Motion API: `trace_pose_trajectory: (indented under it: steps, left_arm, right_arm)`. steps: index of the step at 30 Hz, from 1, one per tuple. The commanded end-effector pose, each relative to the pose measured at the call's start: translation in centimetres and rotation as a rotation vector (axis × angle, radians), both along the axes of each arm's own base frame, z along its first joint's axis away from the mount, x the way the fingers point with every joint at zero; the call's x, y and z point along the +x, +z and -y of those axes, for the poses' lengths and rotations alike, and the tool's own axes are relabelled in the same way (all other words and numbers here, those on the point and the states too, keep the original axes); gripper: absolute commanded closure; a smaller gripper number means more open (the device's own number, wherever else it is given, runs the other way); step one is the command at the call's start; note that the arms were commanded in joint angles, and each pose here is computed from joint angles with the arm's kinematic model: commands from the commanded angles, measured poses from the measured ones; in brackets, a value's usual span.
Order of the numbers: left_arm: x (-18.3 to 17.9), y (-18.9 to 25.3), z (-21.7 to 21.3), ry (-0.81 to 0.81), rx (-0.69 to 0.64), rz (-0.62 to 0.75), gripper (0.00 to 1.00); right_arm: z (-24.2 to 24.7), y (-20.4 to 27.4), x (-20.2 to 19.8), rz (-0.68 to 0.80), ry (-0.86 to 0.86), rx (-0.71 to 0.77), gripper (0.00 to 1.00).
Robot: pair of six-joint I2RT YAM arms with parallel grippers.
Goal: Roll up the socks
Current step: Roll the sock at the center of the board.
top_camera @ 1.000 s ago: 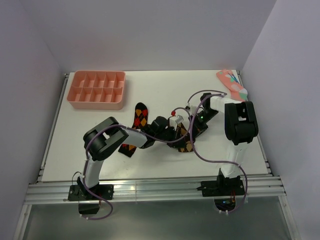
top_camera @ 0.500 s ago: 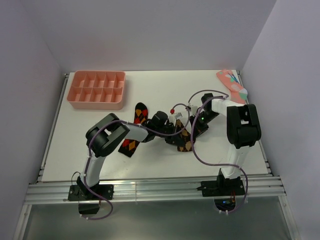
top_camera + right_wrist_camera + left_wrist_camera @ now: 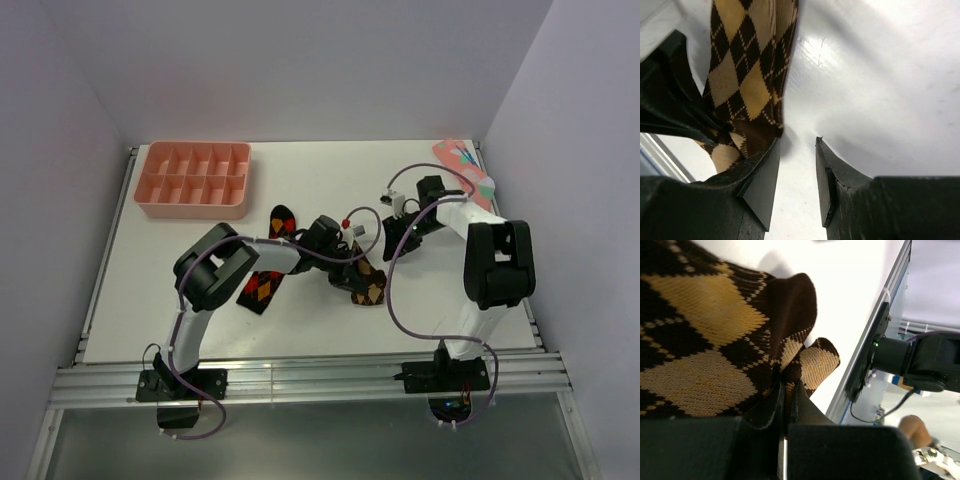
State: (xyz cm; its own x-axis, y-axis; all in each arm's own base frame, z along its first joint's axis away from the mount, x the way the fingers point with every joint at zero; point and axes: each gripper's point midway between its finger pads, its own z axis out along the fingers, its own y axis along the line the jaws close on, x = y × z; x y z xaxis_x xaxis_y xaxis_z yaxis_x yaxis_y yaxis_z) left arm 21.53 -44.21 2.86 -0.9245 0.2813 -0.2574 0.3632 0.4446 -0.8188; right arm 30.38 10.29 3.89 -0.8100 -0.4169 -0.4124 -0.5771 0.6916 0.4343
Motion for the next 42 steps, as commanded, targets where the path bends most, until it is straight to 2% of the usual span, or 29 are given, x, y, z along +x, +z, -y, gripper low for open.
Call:
trace_pose_trajectory:
  steps: [1,5,12,15,19,34,42]
  left_arm:
    - [-2.5,-6.3,-4.6,0.021,0.256,-0.17,1.0]
    - [-2.5,-6.3,-4.8,0.023,0.249,-0.205,1.0]
    - [-2.2,-6.1,-4.6,0.011,0.247,-0.267,1.0]
    - [-2.2,-6.1,-4.6,0.005,0.245,-0.285,1.0]
    - [-2.1,-6.3,-5.2,0.01,0.262,-0.319,1.0]
    - [-2.1,-6.3,-5.4,0.001,0.261,-0.368,1.0]
    - [-1.9,-6.3,-5.4,-0.001,0.253,-0.372,1.0]
  right_arm:
    - [0.5,2.4,1.2,0.133,-0.005,0.061,0.58]
    - [1.4,5.0,0.4,0.26,0.039,0.087,0.58]
    - [0.4,7.2,-3.3,0.403,0.241,0.121,0.55]
    - [-0.1,6.4,-5.6,0.422,0.327,0.111,0.55]
    - [-1.9,5.7,-7.2,0.521,0.442,0.045,0.53]
    - [-6.0,2.2,-10.7,0.539,0.681,-0.044,0.5]
    - [-6.9,0.7,-11.1,0.533,0.725,-0.088,0.49]
